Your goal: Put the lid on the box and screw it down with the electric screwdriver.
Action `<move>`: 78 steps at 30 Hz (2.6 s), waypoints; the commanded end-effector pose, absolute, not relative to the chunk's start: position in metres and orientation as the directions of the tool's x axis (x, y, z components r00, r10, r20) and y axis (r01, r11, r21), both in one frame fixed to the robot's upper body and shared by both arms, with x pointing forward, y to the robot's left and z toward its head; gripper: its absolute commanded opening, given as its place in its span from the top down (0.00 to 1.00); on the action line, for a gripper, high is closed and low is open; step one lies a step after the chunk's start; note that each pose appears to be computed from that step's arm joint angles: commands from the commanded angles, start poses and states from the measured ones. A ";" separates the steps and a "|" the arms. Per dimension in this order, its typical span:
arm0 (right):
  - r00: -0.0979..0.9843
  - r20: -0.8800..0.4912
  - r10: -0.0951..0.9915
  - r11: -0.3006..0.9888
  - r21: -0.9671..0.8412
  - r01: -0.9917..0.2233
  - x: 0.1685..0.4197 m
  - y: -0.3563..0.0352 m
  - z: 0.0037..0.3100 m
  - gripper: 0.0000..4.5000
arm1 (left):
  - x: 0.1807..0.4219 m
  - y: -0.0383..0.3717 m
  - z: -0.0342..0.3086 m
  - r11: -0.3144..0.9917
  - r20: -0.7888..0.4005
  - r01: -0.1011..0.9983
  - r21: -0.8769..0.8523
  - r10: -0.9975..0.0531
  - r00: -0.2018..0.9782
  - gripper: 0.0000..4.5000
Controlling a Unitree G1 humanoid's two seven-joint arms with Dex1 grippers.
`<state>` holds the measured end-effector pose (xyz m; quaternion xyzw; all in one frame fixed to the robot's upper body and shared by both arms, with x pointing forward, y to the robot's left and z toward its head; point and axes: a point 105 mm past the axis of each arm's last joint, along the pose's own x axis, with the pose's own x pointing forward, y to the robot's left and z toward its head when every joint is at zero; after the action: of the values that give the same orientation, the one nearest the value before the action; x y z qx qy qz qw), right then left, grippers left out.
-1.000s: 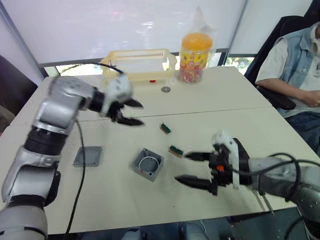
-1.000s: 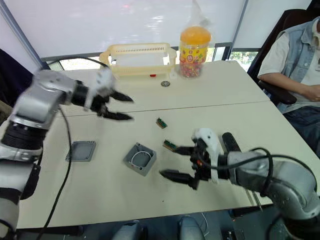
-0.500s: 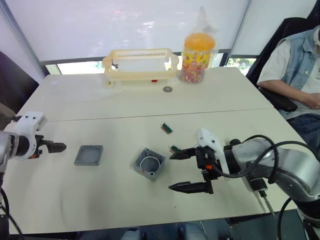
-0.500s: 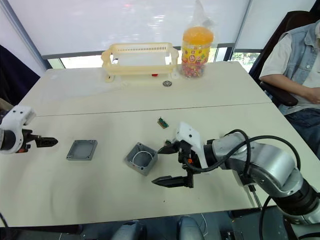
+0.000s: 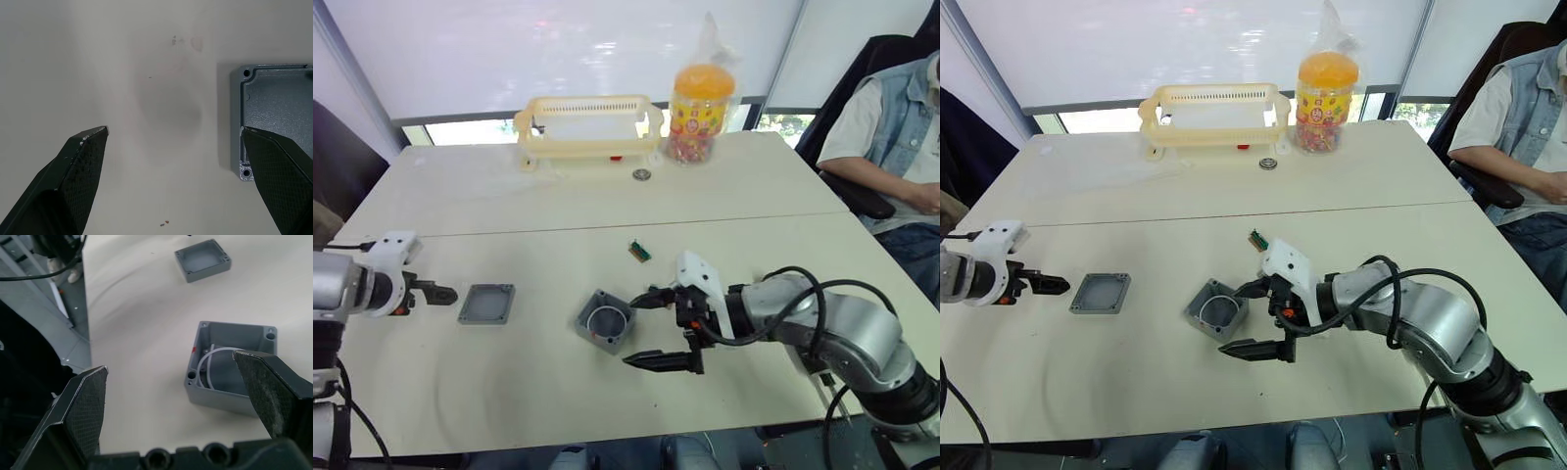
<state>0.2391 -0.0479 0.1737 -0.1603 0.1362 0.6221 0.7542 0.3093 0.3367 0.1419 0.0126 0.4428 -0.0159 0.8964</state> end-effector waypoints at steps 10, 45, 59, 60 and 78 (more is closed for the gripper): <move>0.324 -0.318 0.891 0.300 -0.122 -0.946 0.247 -0.048 0.192 0.00 | 0.328 0.323 0.140 0.995 -0.792 0.102 0.011 -0.054 0.608 0.01; 0.462 -0.083 0.883 0.466 0.030 -0.885 0.293 -0.049 0.231 0.00 | 0.368 0.297 0.240 0.978 -0.258 0.200 0.063 -0.178 0.950 0.98; 0.586 0.214 0.781 0.558 0.182 -0.810 0.356 -0.023 0.322 0.00 | 0.376 0.183 0.335 0.916 0.379 0.394 0.076 -0.392 0.838 0.98; 0.595 0.210 0.776 0.566 0.183 -0.804 0.358 -0.024 0.321 0.00 | 0.375 0.179 0.336 0.908 0.386 0.412 0.074 -0.407 0.828 0.98; 0.545 0.219 0.809 0.506 0.212 -0.836 0.350 -0.017 0.324 0.00 | 0.365 0.145 0.335 0.827 0.400 0.559 0.058 -0.532 0.746 0.98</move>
<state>0.3611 -0.0191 0.3016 0.1491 -0.0064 0.4581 0.8763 0.3742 0.1486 0.3153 -0.0376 -0.1678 -0.2801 0.9444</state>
